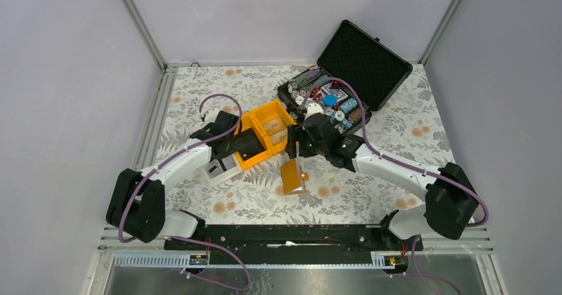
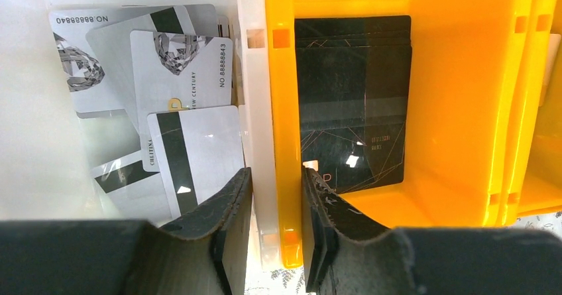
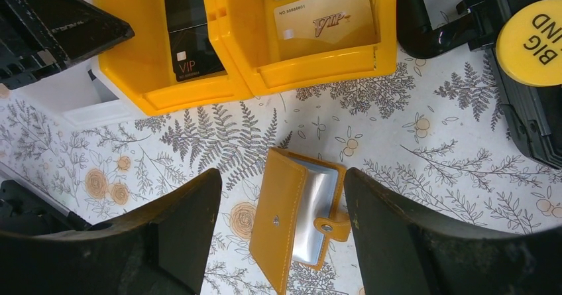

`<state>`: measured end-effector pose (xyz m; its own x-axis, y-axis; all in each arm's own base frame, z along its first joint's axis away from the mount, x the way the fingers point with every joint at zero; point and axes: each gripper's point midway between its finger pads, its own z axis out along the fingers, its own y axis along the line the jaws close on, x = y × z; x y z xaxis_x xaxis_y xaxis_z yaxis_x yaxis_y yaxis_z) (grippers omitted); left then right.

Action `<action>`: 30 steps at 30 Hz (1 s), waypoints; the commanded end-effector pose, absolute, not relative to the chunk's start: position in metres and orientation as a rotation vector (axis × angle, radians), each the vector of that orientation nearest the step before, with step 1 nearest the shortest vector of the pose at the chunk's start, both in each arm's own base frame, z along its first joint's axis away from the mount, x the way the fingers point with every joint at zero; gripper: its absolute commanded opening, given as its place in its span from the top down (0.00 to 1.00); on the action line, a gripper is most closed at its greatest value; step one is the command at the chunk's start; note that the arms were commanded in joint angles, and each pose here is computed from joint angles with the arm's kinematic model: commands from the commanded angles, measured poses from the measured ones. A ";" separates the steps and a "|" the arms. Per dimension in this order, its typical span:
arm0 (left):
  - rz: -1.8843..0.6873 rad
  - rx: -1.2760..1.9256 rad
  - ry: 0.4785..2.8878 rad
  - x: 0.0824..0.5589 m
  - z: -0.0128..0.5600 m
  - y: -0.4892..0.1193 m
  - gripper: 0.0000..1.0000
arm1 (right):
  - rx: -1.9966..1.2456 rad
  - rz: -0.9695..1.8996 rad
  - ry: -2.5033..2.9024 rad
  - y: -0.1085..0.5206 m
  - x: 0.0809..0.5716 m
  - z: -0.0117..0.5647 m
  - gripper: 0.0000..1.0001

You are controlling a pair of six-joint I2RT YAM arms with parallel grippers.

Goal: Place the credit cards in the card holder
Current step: Move the storage box to the center of the board, then pick up the credit card from the storage box.

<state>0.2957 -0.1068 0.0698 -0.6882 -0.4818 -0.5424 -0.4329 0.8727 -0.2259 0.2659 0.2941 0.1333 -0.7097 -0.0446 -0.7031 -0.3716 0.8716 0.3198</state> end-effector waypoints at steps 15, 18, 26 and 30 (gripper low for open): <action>-0.298 -0.416 2.198 0.302 0.203 -0.112 0.21 | -0.401 0.773 2.149 0.324 0.265 0.194 0.27; -0.231 -0.484 2.176 0.294 0.207 -0.074 0.19 | -0.470 0.754 2.118 0.347 0.255 0.202 0.27; -0.173 -0.684 2.273 0.270 0.161 0.005 0.15 | -0.699 0.762 2.064 0.445 0.216 0.207 0.32; -0.222 -0.693 2.298 0.267 0.148 0.008 0.17 | -0.791 0.742 2.045 0.487 0.204 0.197 0.37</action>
